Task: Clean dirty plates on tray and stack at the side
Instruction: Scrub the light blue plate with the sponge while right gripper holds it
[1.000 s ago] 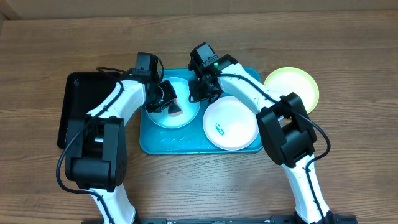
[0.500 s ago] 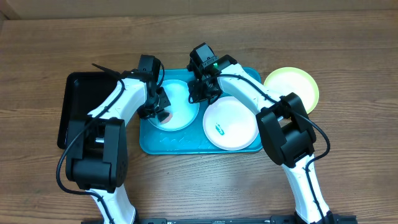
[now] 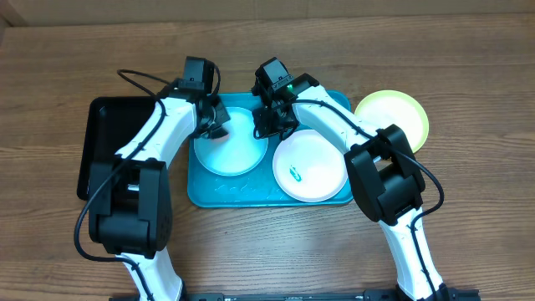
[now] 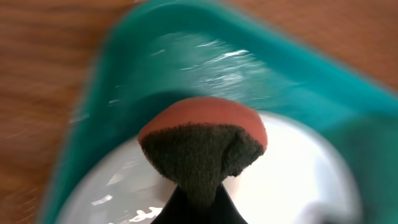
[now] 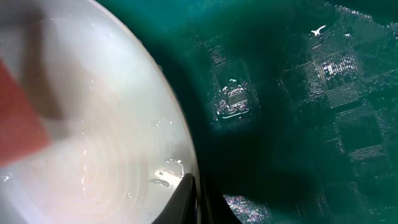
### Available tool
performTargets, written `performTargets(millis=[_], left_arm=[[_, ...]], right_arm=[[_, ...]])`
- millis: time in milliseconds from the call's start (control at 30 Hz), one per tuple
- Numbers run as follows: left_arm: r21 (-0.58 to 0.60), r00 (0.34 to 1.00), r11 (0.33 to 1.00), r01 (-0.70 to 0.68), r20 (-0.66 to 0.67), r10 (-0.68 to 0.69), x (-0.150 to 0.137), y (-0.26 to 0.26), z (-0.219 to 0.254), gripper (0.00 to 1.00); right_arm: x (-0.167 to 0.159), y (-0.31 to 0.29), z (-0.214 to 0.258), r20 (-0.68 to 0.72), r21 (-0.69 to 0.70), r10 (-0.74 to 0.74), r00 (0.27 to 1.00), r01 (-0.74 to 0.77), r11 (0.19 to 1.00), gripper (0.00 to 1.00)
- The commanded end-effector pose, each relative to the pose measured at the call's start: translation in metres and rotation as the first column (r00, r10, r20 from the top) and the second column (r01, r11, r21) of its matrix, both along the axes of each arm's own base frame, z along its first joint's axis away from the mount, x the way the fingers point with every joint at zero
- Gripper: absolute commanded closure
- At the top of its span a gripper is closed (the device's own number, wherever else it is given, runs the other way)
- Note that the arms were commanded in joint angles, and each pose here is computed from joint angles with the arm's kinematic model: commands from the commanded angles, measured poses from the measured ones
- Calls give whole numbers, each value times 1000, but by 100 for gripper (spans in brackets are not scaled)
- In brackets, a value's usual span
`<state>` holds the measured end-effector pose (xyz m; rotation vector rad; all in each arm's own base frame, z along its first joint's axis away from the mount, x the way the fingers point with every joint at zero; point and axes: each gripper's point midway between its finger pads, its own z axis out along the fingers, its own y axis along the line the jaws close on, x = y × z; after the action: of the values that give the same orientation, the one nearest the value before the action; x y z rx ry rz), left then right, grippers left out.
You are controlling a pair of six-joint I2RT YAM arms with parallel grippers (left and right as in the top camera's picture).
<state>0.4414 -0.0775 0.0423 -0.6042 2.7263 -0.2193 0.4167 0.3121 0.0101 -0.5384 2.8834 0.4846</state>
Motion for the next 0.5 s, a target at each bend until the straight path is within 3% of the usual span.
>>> performTargets(millis=[0, 267, 467], left_arm=[[-123, 998, 990, 66, -6, -68, -3, -38, -8, 96], [-143, 984, 988, 65, -156, -87, -28, -44, -52, 96], [-3, 973, 1000, 2, -233, -3, -43, -4, -57, 96]], right_arm=[[-4, -14, -27, -27, -70, -5, 1000, 4, 998, 96], [-6, -15, -27, -33, -74, -6, 999, 3, 997, 96], [-7, -15, -27, -39, -78, -5, 999, 2, 997, 96]])
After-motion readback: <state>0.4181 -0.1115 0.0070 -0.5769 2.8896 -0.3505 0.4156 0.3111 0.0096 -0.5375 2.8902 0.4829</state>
